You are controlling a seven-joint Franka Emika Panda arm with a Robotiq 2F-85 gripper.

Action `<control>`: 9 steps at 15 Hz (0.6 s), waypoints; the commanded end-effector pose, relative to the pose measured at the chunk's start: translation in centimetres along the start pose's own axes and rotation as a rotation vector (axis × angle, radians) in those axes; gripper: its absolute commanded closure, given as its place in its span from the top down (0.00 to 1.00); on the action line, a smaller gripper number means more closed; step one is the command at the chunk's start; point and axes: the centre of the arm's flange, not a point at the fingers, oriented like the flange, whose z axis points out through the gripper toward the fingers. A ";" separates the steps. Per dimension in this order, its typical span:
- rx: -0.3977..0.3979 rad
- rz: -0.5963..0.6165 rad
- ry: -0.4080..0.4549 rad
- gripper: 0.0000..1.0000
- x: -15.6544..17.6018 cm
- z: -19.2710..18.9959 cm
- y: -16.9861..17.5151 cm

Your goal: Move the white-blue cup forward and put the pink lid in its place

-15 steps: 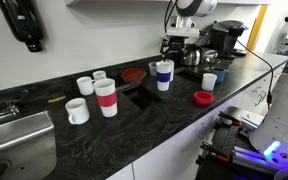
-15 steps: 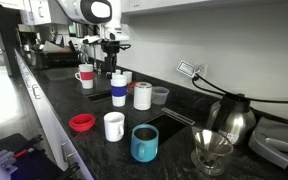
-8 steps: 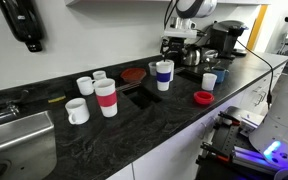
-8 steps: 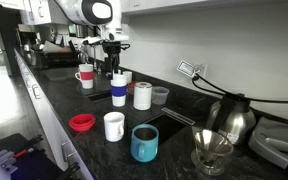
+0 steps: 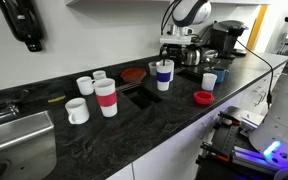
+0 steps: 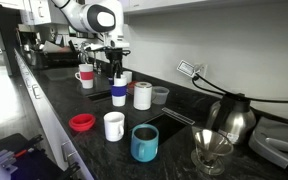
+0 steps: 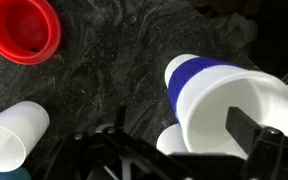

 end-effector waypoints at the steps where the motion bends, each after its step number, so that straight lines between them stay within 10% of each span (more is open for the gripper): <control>1: 0.016 0.003 0.011 0.75 0.3 0.4 -1.3; 9: 0.024 0.005 0.008 0.24 -0.1 1.1 -1.6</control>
